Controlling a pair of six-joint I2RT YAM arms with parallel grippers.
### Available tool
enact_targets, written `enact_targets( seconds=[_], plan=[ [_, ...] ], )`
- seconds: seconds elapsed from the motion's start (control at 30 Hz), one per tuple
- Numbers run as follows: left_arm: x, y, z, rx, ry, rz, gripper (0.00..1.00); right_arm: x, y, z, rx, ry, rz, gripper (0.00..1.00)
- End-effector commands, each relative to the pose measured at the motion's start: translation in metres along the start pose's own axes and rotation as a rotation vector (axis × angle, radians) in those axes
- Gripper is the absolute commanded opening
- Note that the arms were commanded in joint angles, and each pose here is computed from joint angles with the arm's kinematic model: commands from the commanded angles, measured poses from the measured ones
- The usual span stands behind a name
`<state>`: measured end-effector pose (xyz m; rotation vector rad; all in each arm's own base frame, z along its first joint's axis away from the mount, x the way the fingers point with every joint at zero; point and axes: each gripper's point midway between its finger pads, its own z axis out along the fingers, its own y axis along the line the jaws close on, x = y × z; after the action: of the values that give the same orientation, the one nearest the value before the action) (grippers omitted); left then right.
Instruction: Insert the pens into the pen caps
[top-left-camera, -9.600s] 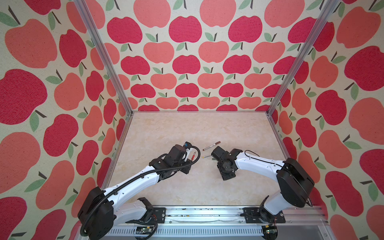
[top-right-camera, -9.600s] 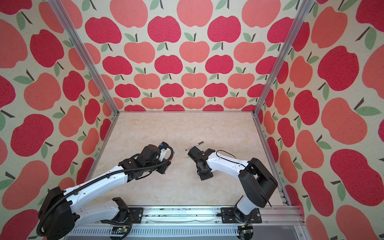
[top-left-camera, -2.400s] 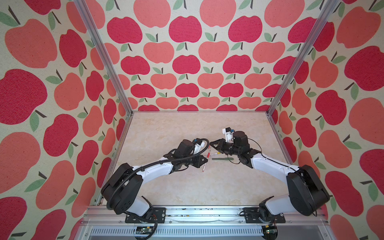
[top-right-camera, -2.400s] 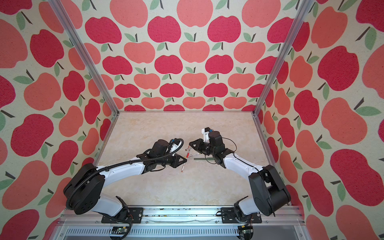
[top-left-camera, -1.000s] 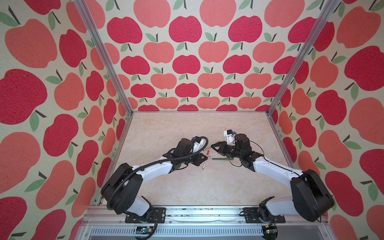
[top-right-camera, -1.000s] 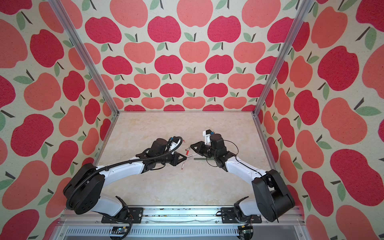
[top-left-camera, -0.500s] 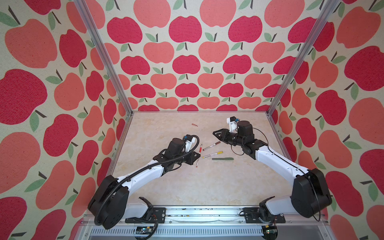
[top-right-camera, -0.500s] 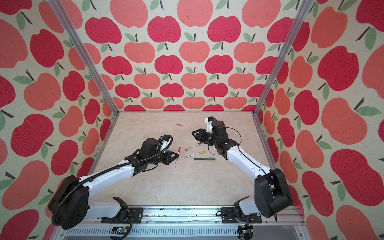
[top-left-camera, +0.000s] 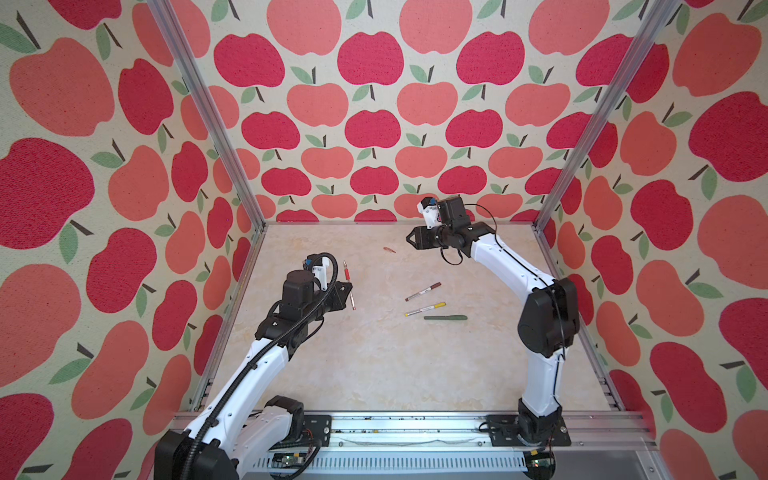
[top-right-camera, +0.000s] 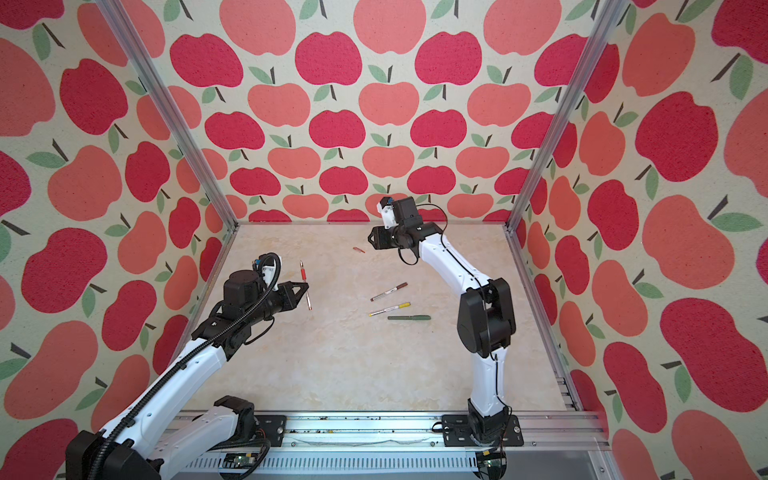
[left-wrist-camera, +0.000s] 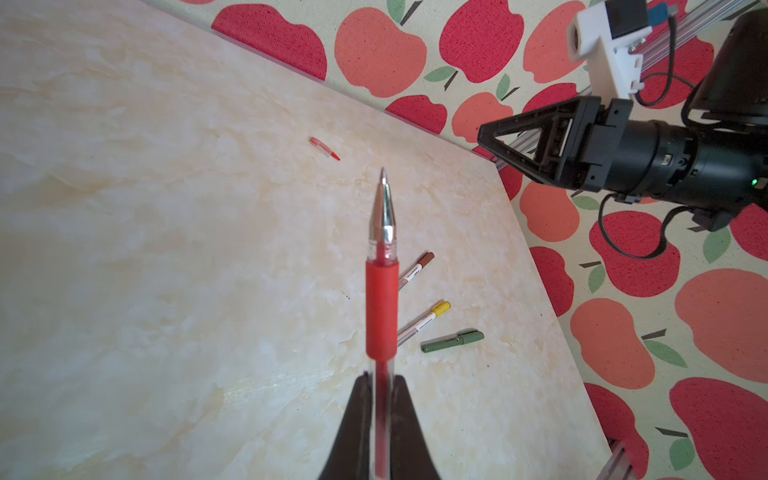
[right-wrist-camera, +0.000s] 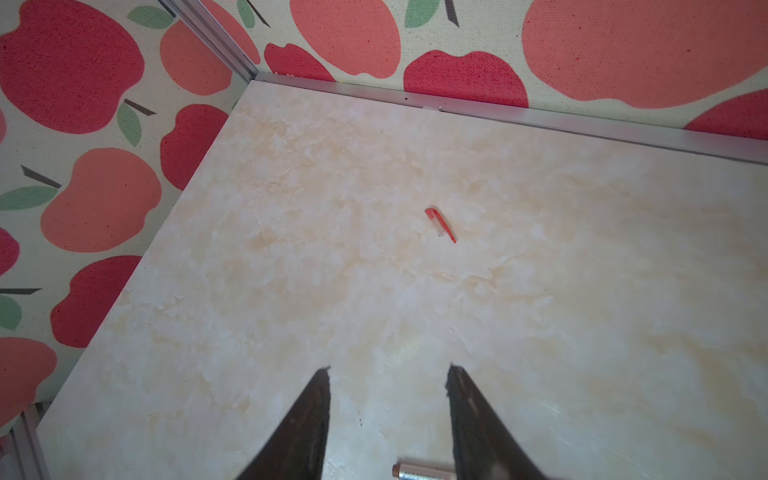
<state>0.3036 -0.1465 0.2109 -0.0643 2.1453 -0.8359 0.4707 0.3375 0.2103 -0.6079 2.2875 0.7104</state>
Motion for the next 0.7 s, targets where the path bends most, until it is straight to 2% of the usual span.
enact_targets(
  seconds=[0.0,0.1,0.3,0.47,0.67],
  plan=[
    [0.020,0.007,0.003,0.001,0.070,-0.082,0.00,0.041,-0.001,0.026,-0.052,0.246,-0.098,0.50],
    [0.025,0.008,0.004,0.004,0.085,-0.091,0.00,0.045,-0.008,0.051,-0.027,0.293,-0.138,0.54],
    [0.034,0.012,0.010,0.016,0.111,-0.112,0.00,0.038,-0.015,0.090,-0.029,0.245,-0.172,0.63],
    [0.038,0.014,0.019,0.028,0.122,-0.121,0.00,0.033,-0.014,0.121,-0.075,0.166,-0.094,0.65],
    [0.038,0.012,0.027,0.058,0.132,-0.122,0.00,0.035,-0.020,0.150,-0.099,0.133,-0.010,0.67]
  ],
)
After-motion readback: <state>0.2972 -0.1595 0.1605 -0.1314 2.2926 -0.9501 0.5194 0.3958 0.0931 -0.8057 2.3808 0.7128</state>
